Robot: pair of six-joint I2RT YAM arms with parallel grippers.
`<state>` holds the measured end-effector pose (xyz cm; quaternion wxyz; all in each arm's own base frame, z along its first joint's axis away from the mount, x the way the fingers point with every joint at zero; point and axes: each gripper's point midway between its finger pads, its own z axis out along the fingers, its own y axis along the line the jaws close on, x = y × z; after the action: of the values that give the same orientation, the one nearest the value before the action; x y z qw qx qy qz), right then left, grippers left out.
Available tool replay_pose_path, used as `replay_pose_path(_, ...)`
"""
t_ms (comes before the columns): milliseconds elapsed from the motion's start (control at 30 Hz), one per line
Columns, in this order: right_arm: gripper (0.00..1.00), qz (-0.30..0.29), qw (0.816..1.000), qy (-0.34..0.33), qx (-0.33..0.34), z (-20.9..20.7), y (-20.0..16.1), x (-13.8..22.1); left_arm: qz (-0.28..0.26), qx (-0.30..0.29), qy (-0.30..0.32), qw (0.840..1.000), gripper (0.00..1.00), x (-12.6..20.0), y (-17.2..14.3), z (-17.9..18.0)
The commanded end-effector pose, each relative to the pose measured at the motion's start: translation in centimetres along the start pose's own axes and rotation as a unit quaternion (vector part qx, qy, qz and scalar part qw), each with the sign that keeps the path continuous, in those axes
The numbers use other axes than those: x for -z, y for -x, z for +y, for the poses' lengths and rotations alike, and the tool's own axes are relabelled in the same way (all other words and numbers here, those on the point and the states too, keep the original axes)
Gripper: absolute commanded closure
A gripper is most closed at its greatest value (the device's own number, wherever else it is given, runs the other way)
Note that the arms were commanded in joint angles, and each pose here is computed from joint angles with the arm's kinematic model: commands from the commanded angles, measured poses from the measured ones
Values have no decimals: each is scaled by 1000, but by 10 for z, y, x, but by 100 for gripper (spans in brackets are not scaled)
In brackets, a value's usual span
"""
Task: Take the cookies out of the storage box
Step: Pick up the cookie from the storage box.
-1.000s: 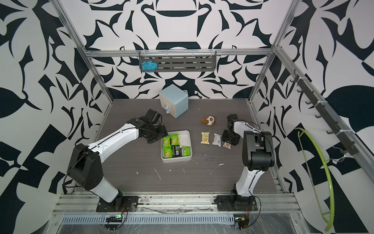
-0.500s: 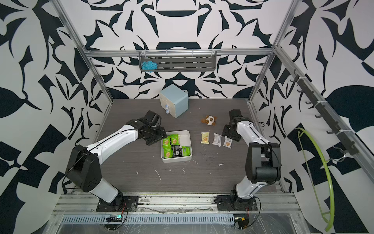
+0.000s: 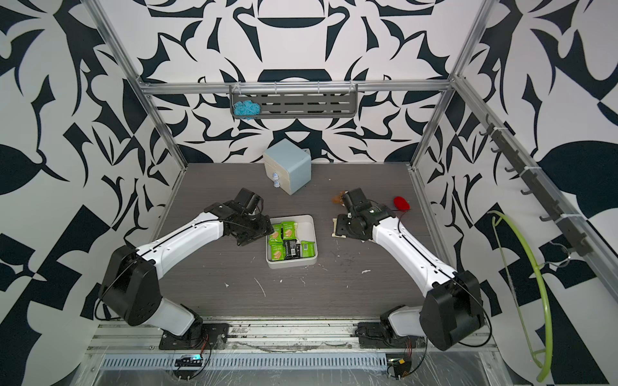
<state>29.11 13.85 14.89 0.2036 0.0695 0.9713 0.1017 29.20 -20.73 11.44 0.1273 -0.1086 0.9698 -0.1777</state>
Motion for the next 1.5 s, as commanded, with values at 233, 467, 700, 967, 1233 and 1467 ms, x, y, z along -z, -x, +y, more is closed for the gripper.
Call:
replay_pose_path(233,40,31,999,16,35,81,-38,-15,-3,1,-6,1000,22,6,-6,28)
replay_pose_path(467,45,50,997,5,66,121,-47,-35,-4,5,-9,1000,21,8,-7,44)
replay_pose_path(700,62,66,993,-64,71,126,-51,-56,-6,-8,-3,1000,21,11,-11,57)
replay_pose_path(967,79,84,991,-89,59,124,-59,-84,-3,-14,-3,1000,20,14,-15,64)
replay_pose_path(1233,78,83,987,-126,58,107,-60,-100,-4,-12,1,1000,20,18,-13,74)
replay_pose_path(1467,77,85,986,-133,59,103,-57,-112,-1,-12,3,1000,20,18,-10,73)
